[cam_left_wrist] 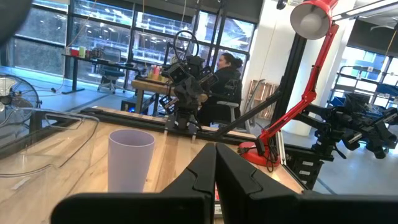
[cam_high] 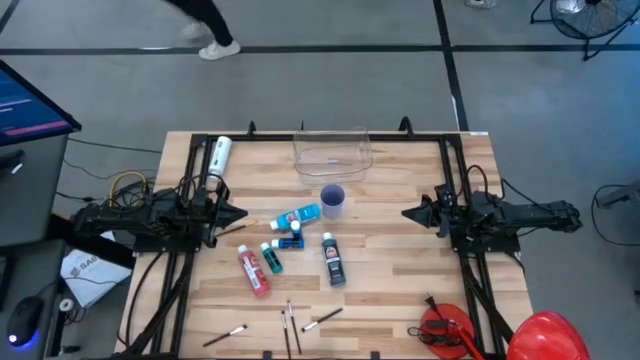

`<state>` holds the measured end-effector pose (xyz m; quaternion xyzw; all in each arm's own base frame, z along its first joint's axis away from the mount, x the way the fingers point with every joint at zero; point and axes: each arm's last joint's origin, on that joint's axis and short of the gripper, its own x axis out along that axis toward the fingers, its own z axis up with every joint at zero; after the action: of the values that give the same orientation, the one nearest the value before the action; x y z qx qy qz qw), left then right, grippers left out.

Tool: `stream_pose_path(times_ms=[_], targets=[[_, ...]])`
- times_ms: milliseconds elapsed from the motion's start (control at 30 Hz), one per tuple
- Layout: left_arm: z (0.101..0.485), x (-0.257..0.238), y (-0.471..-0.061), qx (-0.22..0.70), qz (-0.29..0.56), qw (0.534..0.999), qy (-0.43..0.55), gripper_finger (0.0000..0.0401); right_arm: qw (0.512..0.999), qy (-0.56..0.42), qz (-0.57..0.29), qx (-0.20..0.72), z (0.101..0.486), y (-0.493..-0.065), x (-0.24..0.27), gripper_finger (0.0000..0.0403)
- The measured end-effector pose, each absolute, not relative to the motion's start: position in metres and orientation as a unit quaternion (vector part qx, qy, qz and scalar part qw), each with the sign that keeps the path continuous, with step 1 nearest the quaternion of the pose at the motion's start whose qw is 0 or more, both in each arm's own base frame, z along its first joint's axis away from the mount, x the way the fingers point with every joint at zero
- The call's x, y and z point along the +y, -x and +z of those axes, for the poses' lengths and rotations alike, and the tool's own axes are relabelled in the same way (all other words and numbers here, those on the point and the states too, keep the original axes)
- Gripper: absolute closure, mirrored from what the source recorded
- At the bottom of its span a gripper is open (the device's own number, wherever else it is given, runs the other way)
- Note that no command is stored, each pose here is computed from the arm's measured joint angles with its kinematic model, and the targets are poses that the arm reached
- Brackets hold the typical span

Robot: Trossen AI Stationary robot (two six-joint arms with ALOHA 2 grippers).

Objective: Pick & Place Paint Supplies

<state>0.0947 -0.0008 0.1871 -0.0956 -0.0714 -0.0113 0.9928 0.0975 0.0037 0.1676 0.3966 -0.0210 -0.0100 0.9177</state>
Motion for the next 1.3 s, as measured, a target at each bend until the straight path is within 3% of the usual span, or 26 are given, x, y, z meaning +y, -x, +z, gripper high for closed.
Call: stream_pose_path(times_ms=[367,600,800,1067,1300], targets=[[0.188,-0.001,-0.095,-0.073,-0.012,0.993,0.096,0.0399,0.918,-0.397,-0.01,-0.021,0.168,-0.097,0.004,0.0403],[0.198,-0.001,-0.093,-0.126,-0.023,0.981,0.146,0.0399,0.918,-0.397,-0.01,-0.021,0.168,-0.098,0.004,0.0403],[0.218,-0.001,-0.085,-0.233,-0.04,0.961,0.146,0.0399,0.94,-0.341,-0.011,-0.02,0.168,-0.098,0.004,0.0403],[0.247,0.0,-0.062,-0.413,-0.082,0.891,0.172,0.0399,0.947,-0.32,-0.012,-0.023,0.168,-0.097,0.004,0.0403],[0.25,0.003,-0.059,-0.439,-0.074,0.851,0.277,0.0399,0.924,-0.374,-0.022,-0.078,0.177,-0.097,0.002,0.0403]])
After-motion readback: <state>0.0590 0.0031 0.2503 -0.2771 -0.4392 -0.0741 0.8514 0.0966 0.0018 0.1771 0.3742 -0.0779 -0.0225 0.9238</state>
